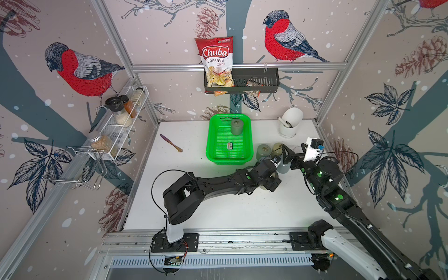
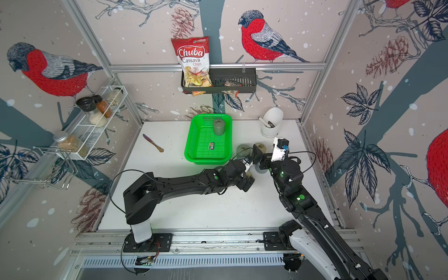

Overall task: Take the tea canister out of the basket
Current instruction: Place the tea canister at the center of the board.

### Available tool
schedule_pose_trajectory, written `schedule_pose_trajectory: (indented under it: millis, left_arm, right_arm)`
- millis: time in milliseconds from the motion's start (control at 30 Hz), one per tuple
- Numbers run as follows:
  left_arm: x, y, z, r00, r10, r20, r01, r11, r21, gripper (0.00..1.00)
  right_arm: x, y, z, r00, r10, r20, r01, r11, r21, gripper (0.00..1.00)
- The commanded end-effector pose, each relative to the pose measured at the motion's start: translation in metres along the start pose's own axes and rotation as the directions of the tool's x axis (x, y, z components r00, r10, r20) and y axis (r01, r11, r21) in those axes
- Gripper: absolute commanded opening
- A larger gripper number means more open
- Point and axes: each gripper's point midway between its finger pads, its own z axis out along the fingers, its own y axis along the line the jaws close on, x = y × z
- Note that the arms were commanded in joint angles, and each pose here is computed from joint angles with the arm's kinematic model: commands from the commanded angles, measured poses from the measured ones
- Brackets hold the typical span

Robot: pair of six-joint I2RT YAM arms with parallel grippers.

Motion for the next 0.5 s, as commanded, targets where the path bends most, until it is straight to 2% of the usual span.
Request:
schedule_pose_trajectory:
  millis: [0,167,300,467]
  left_arm:
    - [-0.013,-0.002,-0.014,0.999,-0.001,0.036,0.001,1.000,0.010,0.96]
    - [-0.035,0.007,-0.044,0.994,-0.007,0.112,0.009,1.000,-0.021,0.95]
    - [-0.043,0.032,-0.066,0.988,0.013,0.156,0.009,0.991,-0.136,0.95]
    - [-0.057,0.059,-0.096,0.976,-0.018,0.215,0.056,0.984,-0.170,0.95]
  right_arm:
    - [-0.006,0.002,0.000,1.000,0.006,0.021,-0.006,1.000,-0.012,1.00]
    - [-0.009,0.000,-0.002,0.999,0.011,0.037,-0.011,1.000,-0.002,1.00]
    - [-0.011,0.000,-0.002,0.999,0.020,0.050,-0.020,1.000,-0.002,1.00]
    - [-0.009,0.000,0.000,0.999,0.020,0.045,-0.020,1.000,-0.005,1.00]
